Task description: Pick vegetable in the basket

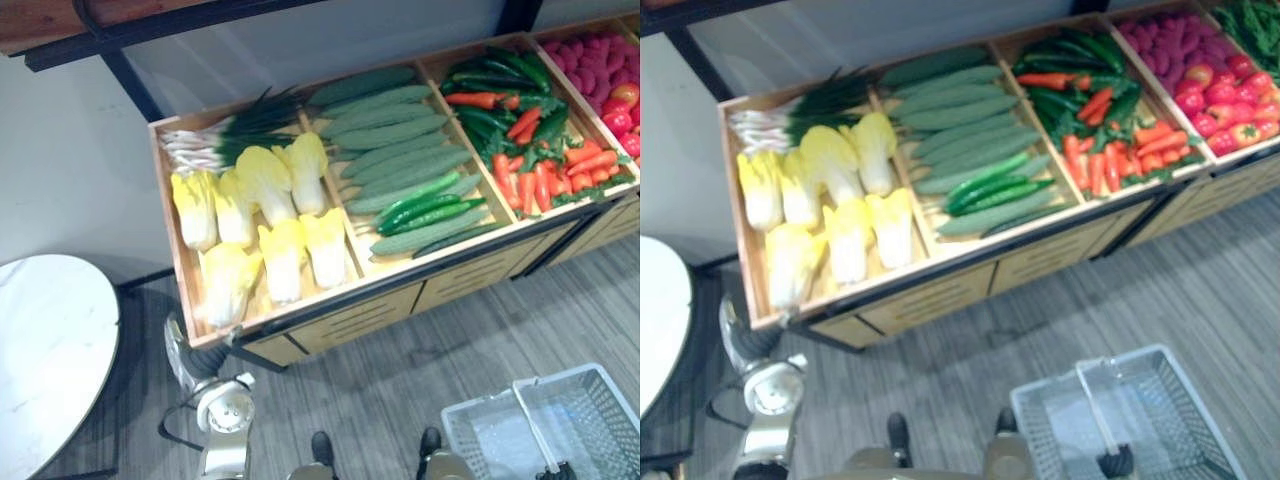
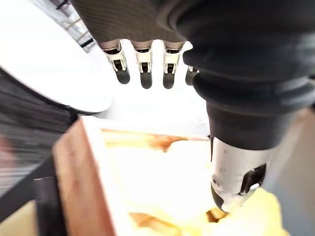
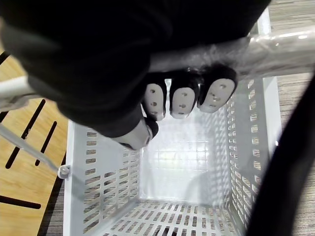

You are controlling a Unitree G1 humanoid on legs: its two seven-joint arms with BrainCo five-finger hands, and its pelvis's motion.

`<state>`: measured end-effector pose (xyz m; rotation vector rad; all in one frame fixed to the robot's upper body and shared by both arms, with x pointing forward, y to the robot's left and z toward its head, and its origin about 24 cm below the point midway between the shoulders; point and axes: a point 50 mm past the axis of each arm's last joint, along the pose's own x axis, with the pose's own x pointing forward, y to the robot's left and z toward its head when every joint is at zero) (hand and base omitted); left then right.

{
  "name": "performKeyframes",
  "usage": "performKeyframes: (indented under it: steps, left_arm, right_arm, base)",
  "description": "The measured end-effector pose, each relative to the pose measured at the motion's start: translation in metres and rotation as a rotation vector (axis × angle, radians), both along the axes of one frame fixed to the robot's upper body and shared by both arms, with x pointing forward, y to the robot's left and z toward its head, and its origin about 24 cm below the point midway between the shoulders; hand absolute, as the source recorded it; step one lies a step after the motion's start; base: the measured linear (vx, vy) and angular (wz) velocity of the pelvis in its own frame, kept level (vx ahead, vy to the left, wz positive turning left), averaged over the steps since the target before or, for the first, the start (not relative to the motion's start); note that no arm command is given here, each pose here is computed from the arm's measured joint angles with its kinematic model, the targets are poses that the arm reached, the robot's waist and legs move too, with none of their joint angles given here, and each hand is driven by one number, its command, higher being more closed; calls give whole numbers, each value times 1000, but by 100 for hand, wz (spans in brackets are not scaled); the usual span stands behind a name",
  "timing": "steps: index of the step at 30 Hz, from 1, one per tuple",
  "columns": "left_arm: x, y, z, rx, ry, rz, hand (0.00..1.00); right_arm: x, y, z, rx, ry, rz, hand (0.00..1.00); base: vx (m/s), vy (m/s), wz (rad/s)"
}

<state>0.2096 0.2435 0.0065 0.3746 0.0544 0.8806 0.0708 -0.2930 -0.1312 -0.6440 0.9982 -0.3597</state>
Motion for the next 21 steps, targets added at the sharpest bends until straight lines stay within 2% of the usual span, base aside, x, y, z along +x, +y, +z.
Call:
performKeyframes:
  steps: [8, 13, 21]
  left_arm:
    - [19, -2, 23, 20, -104, -8, 0]
    - [35, 20, 18, 50, -24, 66, 0]
    - [49, 30, 26, 68, -17, 117, 0]
  right_arm:
    - [10, 5, 1, -12, -8, 58, 100]
    - [30, 8, 7, -34, -46, 147, 100]
    - [51, 16, 11, -33, -93, 211, 100]
  base:
    - [-29, 5, -16]
    - [-37, -1, -26]
    - [44, 0, -13]
